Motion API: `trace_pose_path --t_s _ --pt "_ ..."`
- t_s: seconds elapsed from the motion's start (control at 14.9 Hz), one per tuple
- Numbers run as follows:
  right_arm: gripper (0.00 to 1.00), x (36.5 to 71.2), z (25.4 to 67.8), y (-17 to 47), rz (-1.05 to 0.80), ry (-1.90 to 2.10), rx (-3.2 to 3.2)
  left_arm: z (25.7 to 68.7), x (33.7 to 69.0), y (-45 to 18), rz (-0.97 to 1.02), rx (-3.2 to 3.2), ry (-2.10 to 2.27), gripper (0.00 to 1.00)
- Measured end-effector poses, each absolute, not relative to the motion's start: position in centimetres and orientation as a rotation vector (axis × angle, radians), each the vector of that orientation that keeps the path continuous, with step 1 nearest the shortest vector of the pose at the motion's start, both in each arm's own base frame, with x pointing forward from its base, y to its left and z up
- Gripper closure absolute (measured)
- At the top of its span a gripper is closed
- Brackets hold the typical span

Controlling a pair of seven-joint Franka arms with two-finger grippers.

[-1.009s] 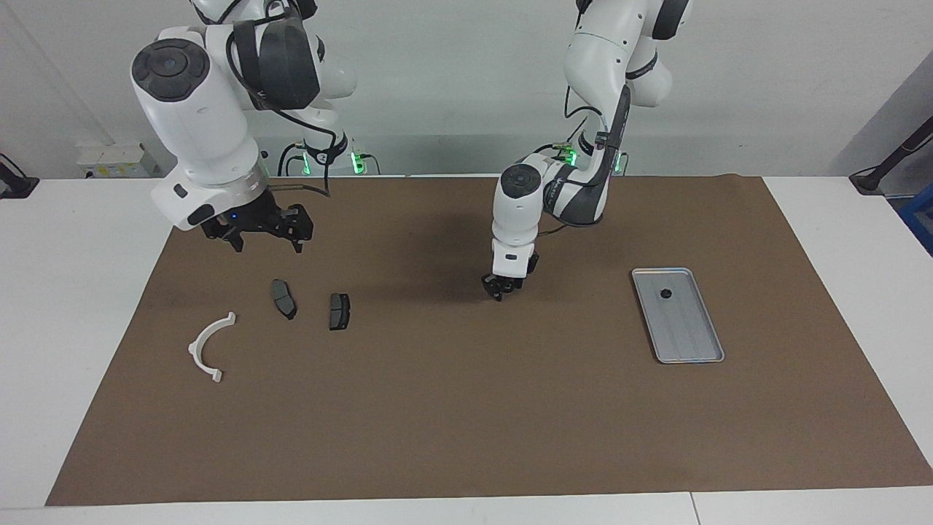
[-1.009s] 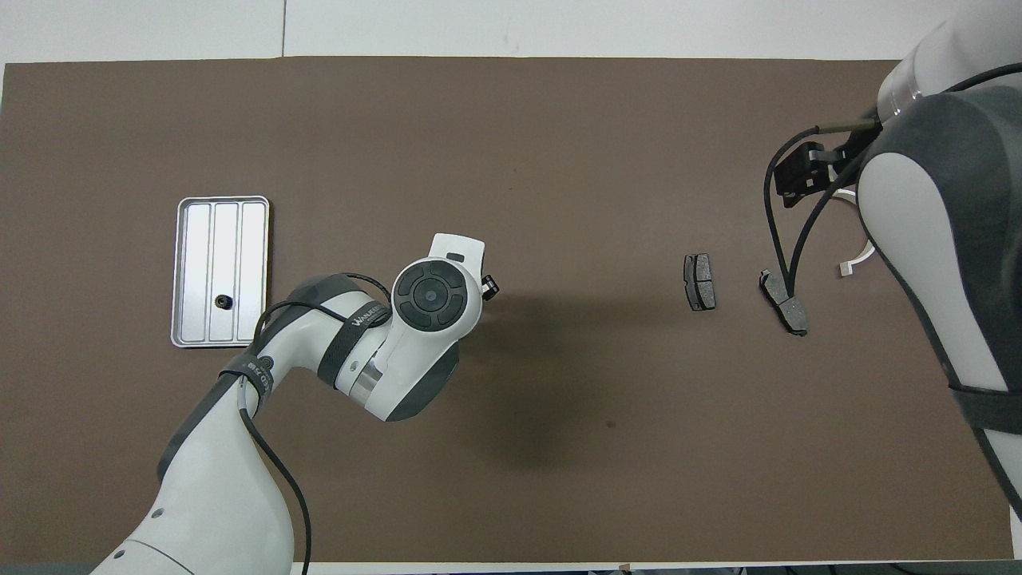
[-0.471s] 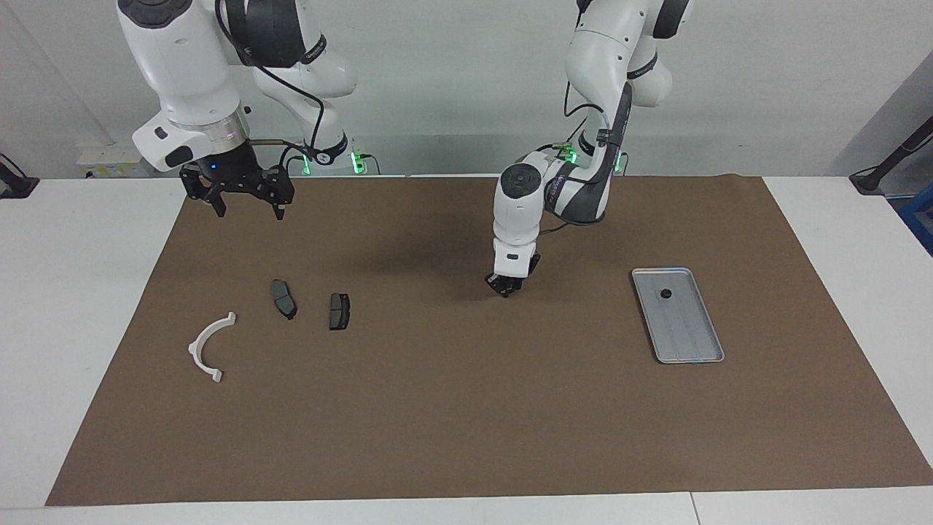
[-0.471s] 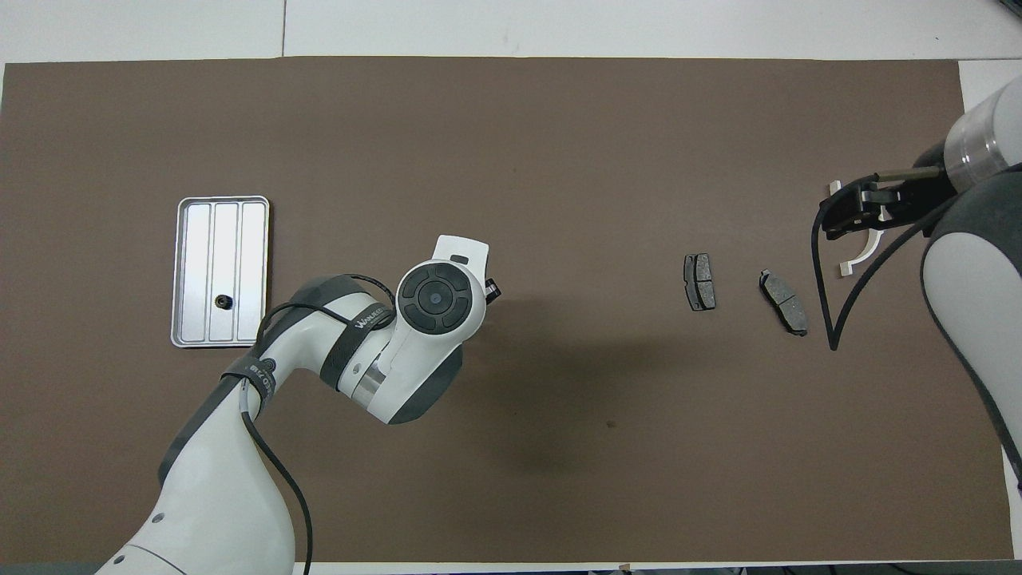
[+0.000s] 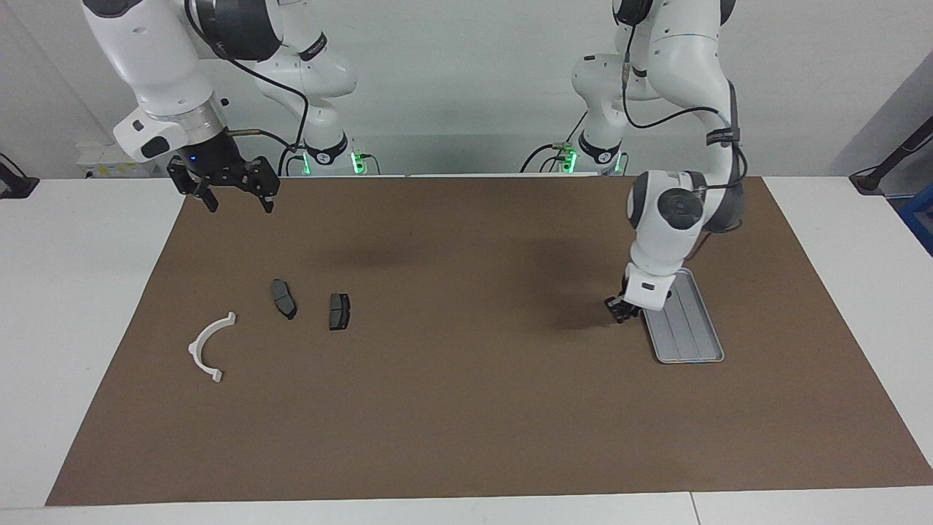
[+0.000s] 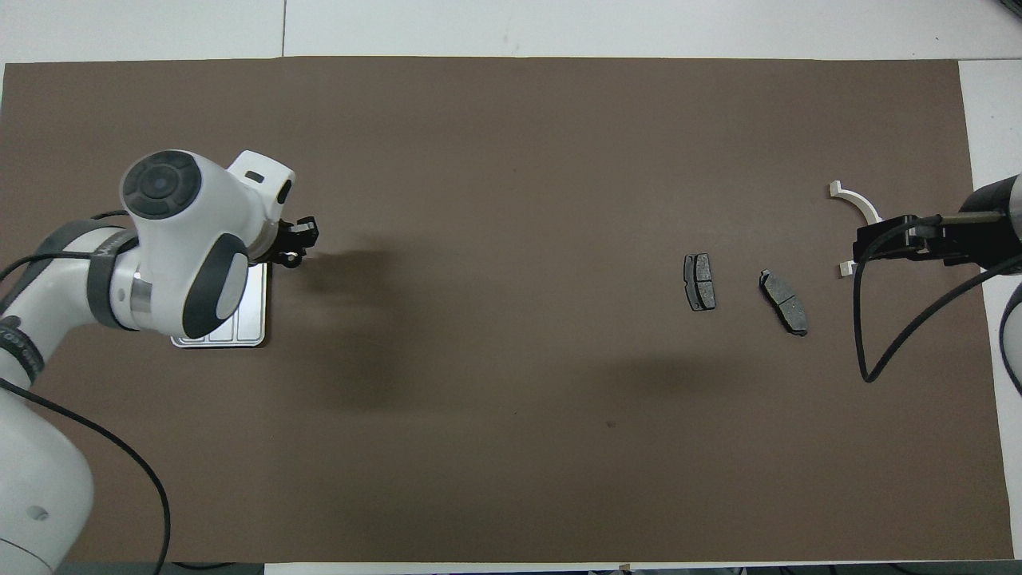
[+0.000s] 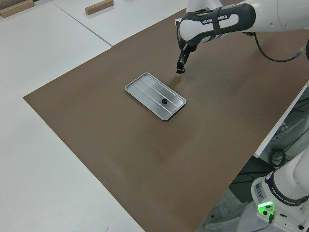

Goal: Pick bearing gear from pile to tray

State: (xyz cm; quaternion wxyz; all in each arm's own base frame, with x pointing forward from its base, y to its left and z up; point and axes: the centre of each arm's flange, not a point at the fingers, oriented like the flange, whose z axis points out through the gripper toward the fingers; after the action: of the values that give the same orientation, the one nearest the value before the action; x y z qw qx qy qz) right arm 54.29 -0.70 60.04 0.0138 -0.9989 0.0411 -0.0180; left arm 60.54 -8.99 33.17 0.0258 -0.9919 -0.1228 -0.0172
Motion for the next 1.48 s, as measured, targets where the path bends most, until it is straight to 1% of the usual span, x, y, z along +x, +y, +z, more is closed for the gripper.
trace_pose_path --t_s 0.2,0.34,0.54,0.87,1.01,1.21,1.48 --pt "0.00 54.8 61.1 -1.8 -0.099 0.133 -3.109 34.7 62.1 -5.4 -0.101 -3.075 -0.344 0.66" --pt "0.00 54.3 61.9 -1.5 -0.058 0.123 -3.111 34.8 62.7 -4.1 -0.113 -3.080 -0.300 0.66" --pt "0.00 53.7 62.1 -0.9 0.025 0.106 -3.112 33.5 63.2 -2.0 -0.113 -3.083 -0.272 0.66" --pt "0.00 53.5 62.0 -1.1 0.042 0.104 -3.127 31.1 63.4 -1.9 -0.095 -3.090 -0.260 0.66" --pt "0.00 53.6 62.0 -0.9 0.035 0.099 -3.128 30.7 63.3 -2.0 -0.090 -3.091 -0.257 0.66" --pt "0.00 54.0 62.3 -0.5 -0.023 0.089 -3.128 30.0 63.1 -2.0 -0.095 -3.093 -0.255 0.66" --pt "0.00 54.1 62.4 -0.5 -0.032 0.089 -3.128 30.0 63.1 -2.0 -0.095 -3.093 -0.248 0.66"
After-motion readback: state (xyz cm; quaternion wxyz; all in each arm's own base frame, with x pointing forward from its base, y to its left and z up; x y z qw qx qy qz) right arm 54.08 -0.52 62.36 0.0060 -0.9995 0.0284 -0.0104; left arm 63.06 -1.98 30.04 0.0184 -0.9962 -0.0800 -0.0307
